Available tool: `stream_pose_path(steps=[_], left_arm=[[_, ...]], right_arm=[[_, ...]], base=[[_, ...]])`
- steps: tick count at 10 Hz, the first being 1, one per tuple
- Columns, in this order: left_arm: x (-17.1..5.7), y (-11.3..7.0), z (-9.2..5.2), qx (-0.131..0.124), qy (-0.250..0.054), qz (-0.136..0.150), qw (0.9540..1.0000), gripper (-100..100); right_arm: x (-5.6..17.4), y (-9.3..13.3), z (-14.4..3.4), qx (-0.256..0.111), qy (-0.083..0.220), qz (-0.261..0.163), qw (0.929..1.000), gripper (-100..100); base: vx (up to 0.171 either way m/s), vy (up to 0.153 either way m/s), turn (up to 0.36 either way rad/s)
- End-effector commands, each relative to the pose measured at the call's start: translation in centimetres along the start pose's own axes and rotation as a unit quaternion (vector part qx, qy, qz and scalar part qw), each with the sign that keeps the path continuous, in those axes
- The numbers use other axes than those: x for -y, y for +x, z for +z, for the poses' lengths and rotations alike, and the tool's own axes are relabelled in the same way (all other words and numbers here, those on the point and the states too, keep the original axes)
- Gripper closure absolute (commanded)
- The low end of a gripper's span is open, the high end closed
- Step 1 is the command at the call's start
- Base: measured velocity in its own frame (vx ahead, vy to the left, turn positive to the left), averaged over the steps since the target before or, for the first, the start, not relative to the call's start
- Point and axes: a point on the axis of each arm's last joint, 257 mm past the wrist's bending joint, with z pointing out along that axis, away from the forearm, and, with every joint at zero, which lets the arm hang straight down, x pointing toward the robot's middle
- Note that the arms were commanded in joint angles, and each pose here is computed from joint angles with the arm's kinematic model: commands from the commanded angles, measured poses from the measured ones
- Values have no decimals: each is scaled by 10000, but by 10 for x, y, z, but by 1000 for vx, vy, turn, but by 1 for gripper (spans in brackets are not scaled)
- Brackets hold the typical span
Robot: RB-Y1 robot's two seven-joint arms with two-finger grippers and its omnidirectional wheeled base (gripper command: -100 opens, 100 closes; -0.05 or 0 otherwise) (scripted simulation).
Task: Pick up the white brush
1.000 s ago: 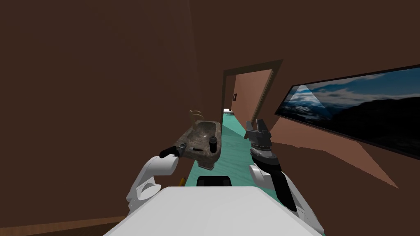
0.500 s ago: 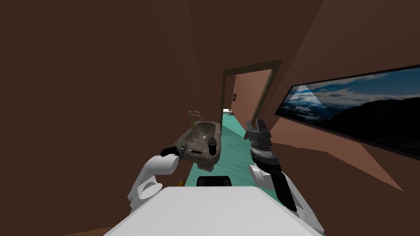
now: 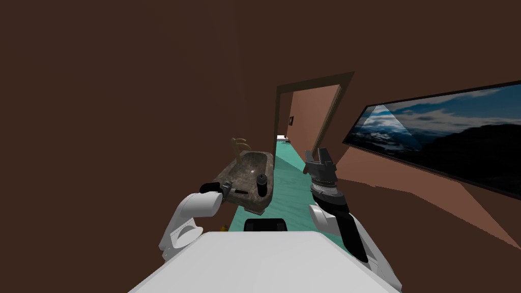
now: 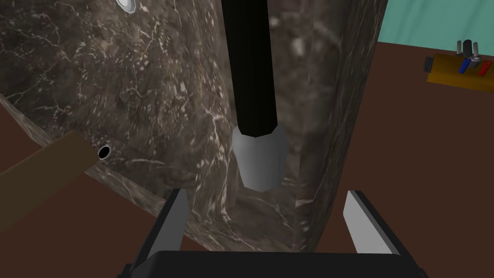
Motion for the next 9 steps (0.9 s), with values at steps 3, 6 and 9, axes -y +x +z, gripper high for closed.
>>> stream_pose_path(steps=[3,6,9], left_arm=[[-8,20,-10,-279,-218,-189,9992,-100],[-5,43,-25,-610,-224,-492,9967,-100],[-5,44,-27,-630,-210,-516,9965,0]], right_arm=[[0,0,0,0,0,0,10000,0],[0,0,0,0,0,0,10000,0],[0,0,0,0,0,0,10000,0]], base=[[25,-29,6],[19,-16,1],[1,-2,1]])
